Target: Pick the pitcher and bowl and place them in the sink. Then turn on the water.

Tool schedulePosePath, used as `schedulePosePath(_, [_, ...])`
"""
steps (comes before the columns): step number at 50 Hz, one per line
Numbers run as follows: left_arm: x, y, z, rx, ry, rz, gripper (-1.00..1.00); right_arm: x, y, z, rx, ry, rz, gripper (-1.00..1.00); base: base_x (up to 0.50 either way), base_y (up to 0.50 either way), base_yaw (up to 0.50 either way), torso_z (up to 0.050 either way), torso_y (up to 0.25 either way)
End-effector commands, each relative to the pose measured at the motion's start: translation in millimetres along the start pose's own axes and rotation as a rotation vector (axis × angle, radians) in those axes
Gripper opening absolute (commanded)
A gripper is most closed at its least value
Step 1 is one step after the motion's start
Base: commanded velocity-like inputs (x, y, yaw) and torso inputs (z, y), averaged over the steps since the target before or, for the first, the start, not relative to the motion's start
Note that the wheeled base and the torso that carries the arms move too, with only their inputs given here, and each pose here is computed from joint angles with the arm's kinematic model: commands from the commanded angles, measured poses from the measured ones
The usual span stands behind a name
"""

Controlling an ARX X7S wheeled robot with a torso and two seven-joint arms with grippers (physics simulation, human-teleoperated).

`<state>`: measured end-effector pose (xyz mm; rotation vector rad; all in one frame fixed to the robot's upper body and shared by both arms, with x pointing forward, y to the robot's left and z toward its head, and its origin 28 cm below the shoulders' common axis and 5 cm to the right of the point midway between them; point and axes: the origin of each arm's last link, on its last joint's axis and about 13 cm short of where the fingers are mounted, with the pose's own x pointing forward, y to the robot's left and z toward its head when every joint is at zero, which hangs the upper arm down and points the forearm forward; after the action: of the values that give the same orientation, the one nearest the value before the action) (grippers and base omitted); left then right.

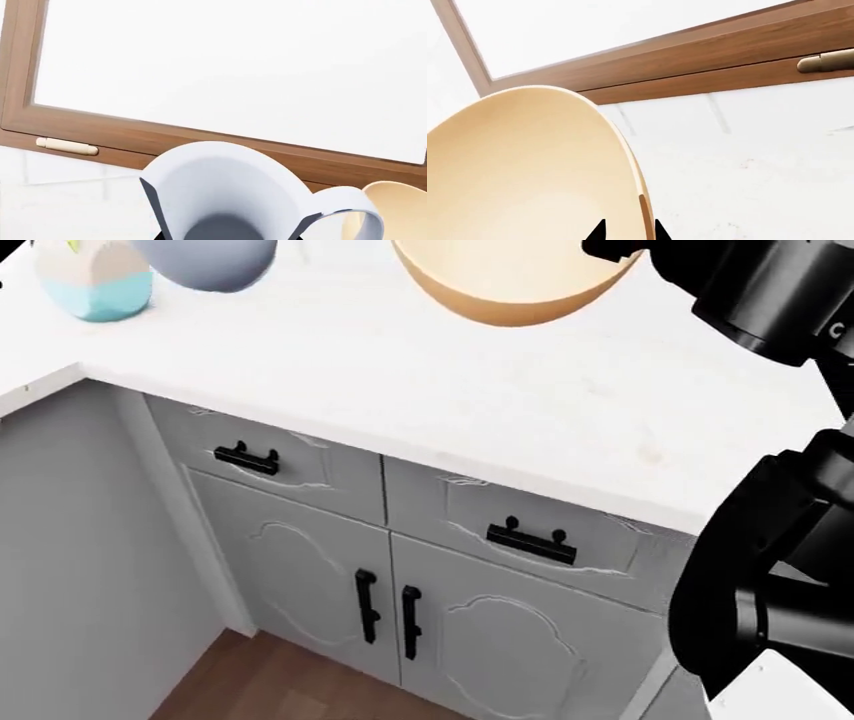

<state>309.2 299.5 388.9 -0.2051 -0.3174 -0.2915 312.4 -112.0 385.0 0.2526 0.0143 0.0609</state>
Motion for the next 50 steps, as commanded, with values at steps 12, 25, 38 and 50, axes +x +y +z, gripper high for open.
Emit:
schedulePosePath(12, [-0.5, -0.7, 3.0, -0.026, -0.027, -0.011, -1.00, 1.8, -0.8, 0.3, 0.020, -0.009, 0.005, -1.00, -0.05, 0.14, -0.50, 0.000, 0.001])
schedulePosePath(25, [-0.4, -0.7, 3.0, -0.027, -0.035, -0.003, -1.00, 5.0, -3.5, -1.3, 0.039, -0.012, -0.011, -1.00, -0.04, 0.14, -0.50, 0.001, 0.000])
schedulePosePath(38, [-0.2, -0.7, 2.9, -0.028, -0.047, -0.006, -1.00, 1.9, -3.8, -0.5, 0.046, -0.015, -0.011, -1.00, -0.03, 0.15, -0.50, 0.000, 0.001])
schedulePosePath(50, [-0.2, -0.7, 2.9, -0.032, -0.048, -0.007, -1.00, 3.1, -5.2, -3.9, 0.042, -0.006, -0.015, -1.00, -0.02, 0.15, -0.50, 0.001, 0.001])
